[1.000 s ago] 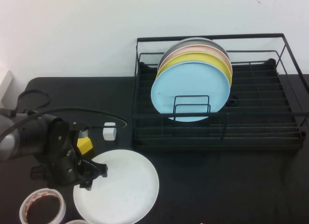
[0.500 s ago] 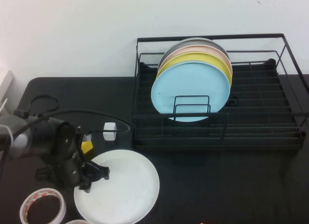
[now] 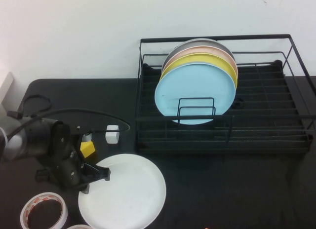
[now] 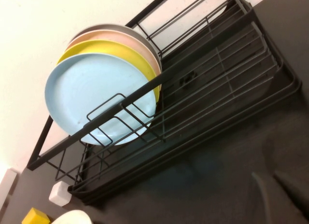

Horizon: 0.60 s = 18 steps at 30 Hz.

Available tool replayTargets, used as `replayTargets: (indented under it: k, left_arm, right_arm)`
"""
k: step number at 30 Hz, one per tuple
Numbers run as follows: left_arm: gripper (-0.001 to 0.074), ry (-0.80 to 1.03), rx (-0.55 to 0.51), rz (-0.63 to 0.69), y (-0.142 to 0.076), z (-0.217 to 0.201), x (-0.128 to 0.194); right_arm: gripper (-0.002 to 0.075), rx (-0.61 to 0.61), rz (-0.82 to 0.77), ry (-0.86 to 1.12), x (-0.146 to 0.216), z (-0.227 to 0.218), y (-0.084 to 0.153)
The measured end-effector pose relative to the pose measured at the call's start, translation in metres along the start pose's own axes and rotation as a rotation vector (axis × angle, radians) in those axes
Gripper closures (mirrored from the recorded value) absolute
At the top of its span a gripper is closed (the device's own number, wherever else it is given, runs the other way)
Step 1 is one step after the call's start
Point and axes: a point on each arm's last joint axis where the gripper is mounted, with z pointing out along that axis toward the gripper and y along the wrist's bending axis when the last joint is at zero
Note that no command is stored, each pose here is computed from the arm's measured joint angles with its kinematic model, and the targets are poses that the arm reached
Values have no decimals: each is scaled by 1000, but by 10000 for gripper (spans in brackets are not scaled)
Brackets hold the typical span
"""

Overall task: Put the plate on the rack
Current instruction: Pick up the plate from the table

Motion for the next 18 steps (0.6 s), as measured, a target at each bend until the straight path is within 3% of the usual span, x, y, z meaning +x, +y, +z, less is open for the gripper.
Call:
replayTargets:
  k: [9, 18]
  left_arm:
    - [731, -64, 98, -14, 12, -35, -5]
    - [733, -215, 114, -47, 34, -90, -8]
  right_arm:
    - [728, 0, 0, 0, 0, 0, 0]
    - [728, 0, 0, 0, 0, 0, 0]
